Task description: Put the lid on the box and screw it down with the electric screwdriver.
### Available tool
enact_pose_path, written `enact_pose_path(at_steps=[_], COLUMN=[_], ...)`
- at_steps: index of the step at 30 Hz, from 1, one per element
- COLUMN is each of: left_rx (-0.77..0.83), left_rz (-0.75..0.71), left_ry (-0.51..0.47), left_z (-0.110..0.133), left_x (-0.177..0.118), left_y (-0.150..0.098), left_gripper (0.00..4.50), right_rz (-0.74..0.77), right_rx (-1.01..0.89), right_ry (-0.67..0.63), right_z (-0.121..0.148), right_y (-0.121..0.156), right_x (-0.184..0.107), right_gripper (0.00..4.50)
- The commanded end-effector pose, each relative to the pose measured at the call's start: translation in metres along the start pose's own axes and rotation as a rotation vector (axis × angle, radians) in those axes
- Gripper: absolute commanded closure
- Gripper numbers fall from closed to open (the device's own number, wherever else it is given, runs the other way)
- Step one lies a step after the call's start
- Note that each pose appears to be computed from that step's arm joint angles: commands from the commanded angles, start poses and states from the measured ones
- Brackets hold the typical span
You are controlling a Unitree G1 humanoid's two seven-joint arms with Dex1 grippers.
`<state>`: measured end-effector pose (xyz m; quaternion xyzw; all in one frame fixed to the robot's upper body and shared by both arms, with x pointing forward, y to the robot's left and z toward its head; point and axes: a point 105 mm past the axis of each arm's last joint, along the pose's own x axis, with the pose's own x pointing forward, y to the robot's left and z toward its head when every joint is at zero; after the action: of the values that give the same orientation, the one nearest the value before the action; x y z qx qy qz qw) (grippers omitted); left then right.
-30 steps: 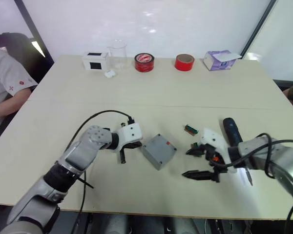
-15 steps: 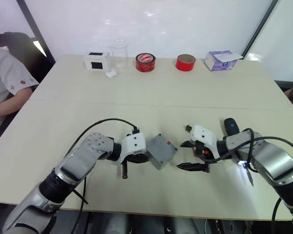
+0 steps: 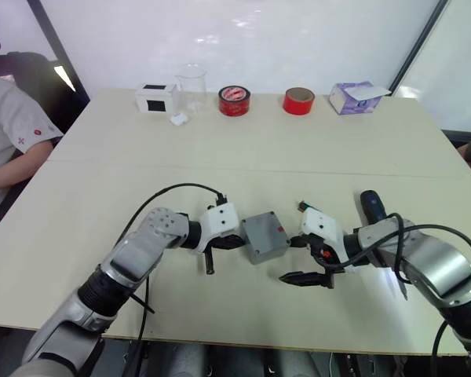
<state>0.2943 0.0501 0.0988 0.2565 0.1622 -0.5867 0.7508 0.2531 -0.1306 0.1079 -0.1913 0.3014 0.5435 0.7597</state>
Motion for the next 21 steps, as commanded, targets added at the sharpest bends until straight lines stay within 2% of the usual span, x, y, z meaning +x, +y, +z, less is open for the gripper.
enact_pose_path(at_steps=[1,21], left_rx=[0.062,0.071], left_rz=[0.045,0.076], left_ry=[-0.032,-0.023], left_z=[0.0136,0.0104], left_x=[-0.0026,-0.0031], left_y=[0.0102,0.016], left_gripper=[4.5,4.5], right_rz=[0.01,0.069], right_rx=[-0.04,-0.03], right_ry=[-0.038,-0.044], right_z=[0.0116,0.0137], right_y=[0.0055,0.0129], right_x=[-0.0061,-0.0031], right_gripper=[0.07,0.07])
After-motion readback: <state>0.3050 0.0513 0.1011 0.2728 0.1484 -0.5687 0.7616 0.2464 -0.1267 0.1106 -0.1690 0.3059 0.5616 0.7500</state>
